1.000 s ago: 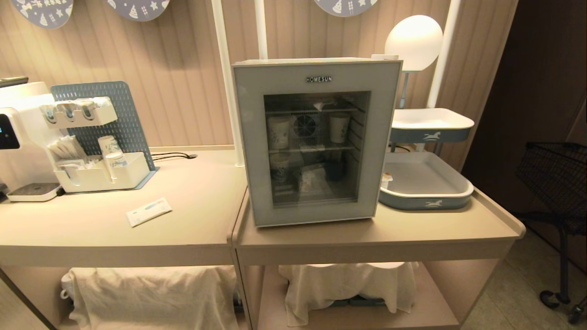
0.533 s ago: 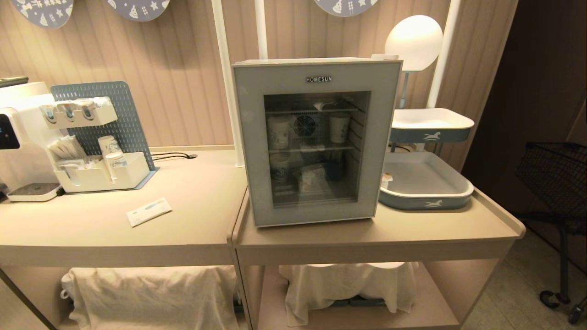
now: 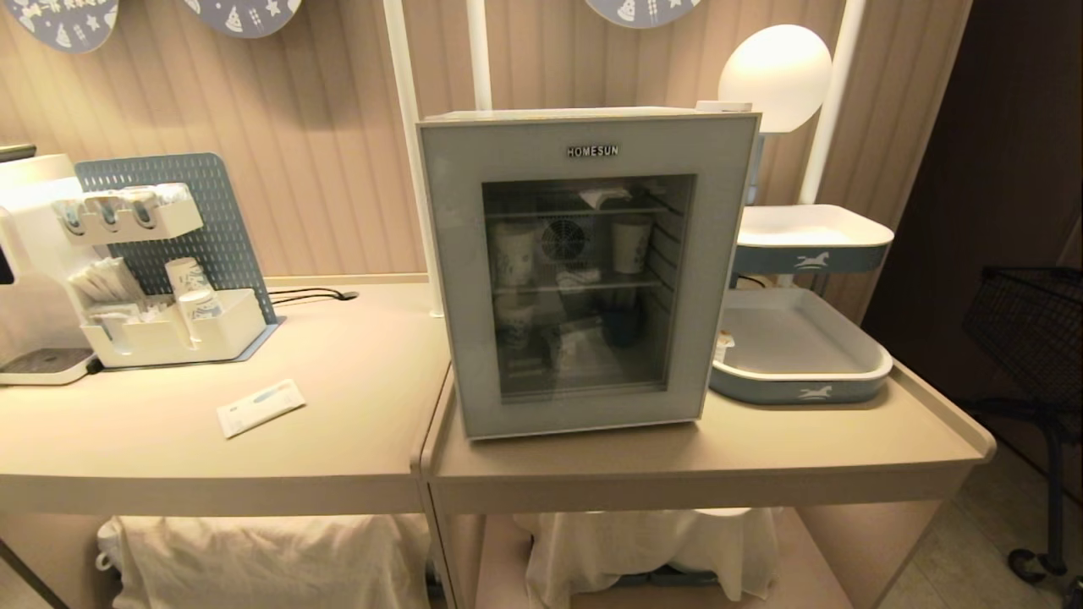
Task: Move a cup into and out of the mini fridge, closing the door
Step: Put the yoghurt in the freezer
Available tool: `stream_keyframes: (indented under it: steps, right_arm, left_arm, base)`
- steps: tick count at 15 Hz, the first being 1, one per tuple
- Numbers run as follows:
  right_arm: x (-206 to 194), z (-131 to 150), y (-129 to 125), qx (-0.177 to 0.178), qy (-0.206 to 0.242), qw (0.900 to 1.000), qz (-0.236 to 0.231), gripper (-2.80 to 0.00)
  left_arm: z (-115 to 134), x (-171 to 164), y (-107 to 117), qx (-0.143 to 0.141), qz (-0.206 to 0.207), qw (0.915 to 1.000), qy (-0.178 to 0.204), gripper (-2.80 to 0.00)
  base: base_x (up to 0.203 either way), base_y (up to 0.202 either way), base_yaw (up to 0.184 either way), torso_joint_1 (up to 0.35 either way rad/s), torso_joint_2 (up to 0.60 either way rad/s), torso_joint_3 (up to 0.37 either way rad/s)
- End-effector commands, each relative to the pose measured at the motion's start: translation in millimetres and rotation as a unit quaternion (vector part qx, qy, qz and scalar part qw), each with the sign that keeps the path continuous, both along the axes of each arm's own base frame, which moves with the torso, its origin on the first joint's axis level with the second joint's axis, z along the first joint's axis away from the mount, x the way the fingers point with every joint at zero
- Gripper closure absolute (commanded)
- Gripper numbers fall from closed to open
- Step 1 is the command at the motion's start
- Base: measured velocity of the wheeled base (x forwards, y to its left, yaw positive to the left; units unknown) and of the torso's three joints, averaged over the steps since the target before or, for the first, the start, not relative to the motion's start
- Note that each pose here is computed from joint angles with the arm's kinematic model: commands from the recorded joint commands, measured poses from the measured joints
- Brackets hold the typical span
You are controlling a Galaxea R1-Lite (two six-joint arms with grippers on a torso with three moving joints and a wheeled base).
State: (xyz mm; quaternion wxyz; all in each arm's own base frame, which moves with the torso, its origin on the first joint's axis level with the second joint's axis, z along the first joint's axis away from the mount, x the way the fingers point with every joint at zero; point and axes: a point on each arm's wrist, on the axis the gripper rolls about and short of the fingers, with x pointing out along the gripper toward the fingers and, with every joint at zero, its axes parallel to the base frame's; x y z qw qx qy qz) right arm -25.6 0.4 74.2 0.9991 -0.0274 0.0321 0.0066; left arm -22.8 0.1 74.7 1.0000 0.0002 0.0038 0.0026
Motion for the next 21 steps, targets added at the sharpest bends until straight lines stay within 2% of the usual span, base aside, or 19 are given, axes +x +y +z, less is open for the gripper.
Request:
stream_keyframes:
  steps: [1,7,10,12,14,16,17,18,19,21]
  right_arm:
    - [0.1,0.1,0.0,-0.001,0.001,1.000,0.000,0.00]
    - [0.1,0.1,0.0,-0.001,0.001,1.000,0.001,0.00]
    - [0.1,0.1,0.0,-0.002,0.001,1.000,0.001,0.00]
    - [0.1,0.1,0.1,-0.003,0.001,1.000,0.002,0.00]
    - [0.1,0.1,0.1,-0.004,0.001,1.000,0.002,0.00]
    - [0.1,0.1,0.1,-0.004,0.001,1.000,0.002,0.00]
    - [0.1,0.1,0.1,-0.004,0.001,1.000,0.002,0.00]
    - [0.1,0.1,0.1,-0.004,0.001,1.000,0.003,0.00]
    - [0.1,0.1,0.1,-0.004,0.001,1.000,0.003,0.00]
    - [0.1,0.1,0.1,-0.004,0.001,1.000,0.002,0.00]
  left_arm:
    - [0.0,0.0,0.0,0.000,0.000,1.0000,0.000,0.00]
    - [0.6,-0.1,0.1,0.005,0.001,1.0000,-0.002,0.00]
    - [1.9,-0.1,-0.1,0.038,-0.001,0.9993,-0.003,0.00]
    - [4.3,-0.7,0.0,0.040,-0.001,0.9991,-0.011,0.00]
    - [34.2,-11.4,0.0,0.035,0.002,0.9973,-0.064,0.00]
    - [80.9,-34.1,0.0,0.034,0.003,0.9920,-0.121,0.00]
    - [107.8,-46.4,0.0,0.033,0.003,0.9902,-0.136,0.00]
    - [134.7,-52.9,0.0,0.030,0.003,0.9908,-0.132,0.00]
    - [156.9,-46.8,0.1,0.020,0.002,0.9946,-0.101,0.00]
    - [188.1,-8.5,0.1,-0.006,0.002,0.9999,-0.008,0.00]
  base:
    - [0.188,0.000,0.005,0.007,0.00,0.002]
    - [0.040,0.000,-0.002,0.000,0.00,0.000]
    - [0.000,0.000,0.000,0.000,0.00,0.000]
    - [0.000,0.000,0.000,0.000,0.00,0.000]
    - [0.000,0.000,0.000,0.000,0.00,0.000]
    - [0.000,0.000,0.000,0.000,0.00,0.000]
    - [0.000,0.000,0.000,0.000,0.00,0.000]
    - [0.000,0.000,0.000,0.000,0.00,0.000]
    - [0.000,0.000,0.000,0.000,0.00,0.000]
    - [0.000,0.000,0.000,0.000,0.00,0.000]
